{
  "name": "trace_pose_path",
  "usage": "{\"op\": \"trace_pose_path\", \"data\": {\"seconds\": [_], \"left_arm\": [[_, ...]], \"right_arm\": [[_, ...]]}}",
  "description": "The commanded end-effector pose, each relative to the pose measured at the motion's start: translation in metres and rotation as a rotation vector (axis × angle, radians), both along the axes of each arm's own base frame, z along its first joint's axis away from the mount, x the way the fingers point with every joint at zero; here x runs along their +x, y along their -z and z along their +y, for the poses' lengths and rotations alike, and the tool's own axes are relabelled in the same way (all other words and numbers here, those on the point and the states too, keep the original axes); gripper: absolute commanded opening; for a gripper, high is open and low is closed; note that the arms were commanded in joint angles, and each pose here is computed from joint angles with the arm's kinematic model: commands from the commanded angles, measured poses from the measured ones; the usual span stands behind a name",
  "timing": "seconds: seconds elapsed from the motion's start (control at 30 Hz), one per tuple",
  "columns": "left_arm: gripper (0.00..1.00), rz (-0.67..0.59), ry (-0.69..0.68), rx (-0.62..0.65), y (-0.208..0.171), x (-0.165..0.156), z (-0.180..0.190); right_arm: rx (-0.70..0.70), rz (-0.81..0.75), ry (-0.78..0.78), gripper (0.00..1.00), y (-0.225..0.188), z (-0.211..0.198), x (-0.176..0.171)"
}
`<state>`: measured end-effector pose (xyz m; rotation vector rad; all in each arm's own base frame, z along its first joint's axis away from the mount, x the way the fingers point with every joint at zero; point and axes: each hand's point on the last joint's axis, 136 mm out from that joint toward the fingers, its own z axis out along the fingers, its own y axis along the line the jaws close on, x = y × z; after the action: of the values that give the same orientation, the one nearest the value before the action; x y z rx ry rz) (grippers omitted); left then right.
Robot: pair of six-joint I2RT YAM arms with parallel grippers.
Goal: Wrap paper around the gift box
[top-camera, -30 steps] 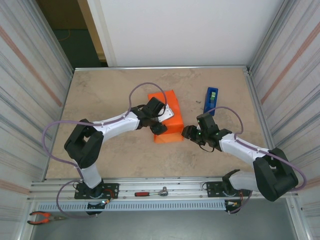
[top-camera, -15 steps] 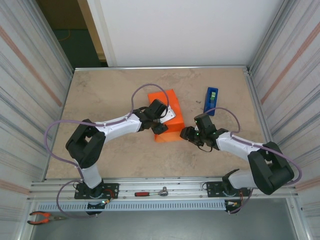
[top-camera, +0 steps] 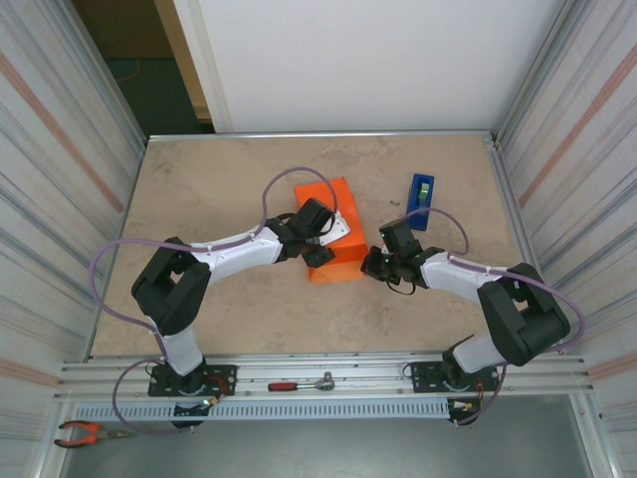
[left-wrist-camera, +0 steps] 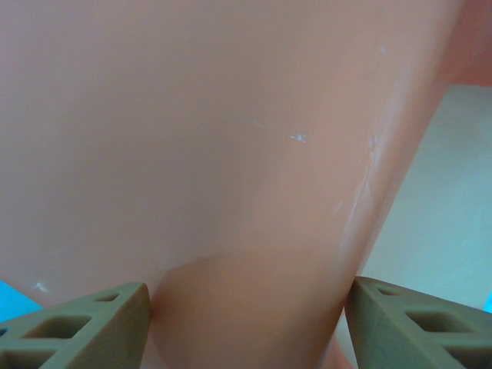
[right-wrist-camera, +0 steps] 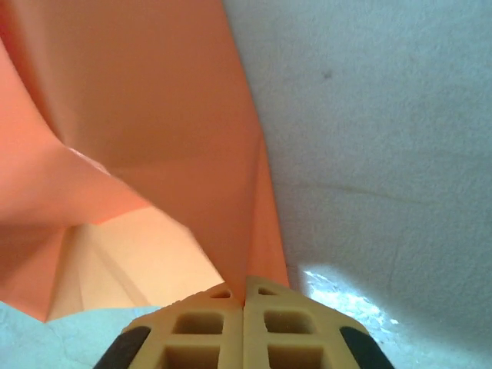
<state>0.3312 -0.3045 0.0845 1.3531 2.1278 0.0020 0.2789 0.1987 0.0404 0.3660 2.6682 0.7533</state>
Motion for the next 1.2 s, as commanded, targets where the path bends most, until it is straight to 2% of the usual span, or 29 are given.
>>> {"op": "trace_pose_path", "data": {"seconds": [0.0, 0.4, 1.1, 1.17], "left_arm": [[0.67, 0.056, 0.016, 0.065, 0.028, -0.011, 0.007], [0.65, 0.066, 0.027, 0.07, 0.032, -0.013, 0.005], [0.63, 0.069, 0.048, 0.077, 0.035, -0.018, 0.0], [0.63, 0.07, 0.048, 0.078, 0.036, -0.018, 0.0]], "right_arm": [[0.018, -0.037, -0.019, 0.0, -0.015, 0.007, 0.004], [0.143, -0.069, -0.033, 0.0, -0.025, 0.029, 0.009], [0.25, -0.259, 0.004, 0.0, -0.012, 0.071, 0.023], [0.256, -0.258, 0.005, 0.13, -0.009, 0.073, 0.022]]}}
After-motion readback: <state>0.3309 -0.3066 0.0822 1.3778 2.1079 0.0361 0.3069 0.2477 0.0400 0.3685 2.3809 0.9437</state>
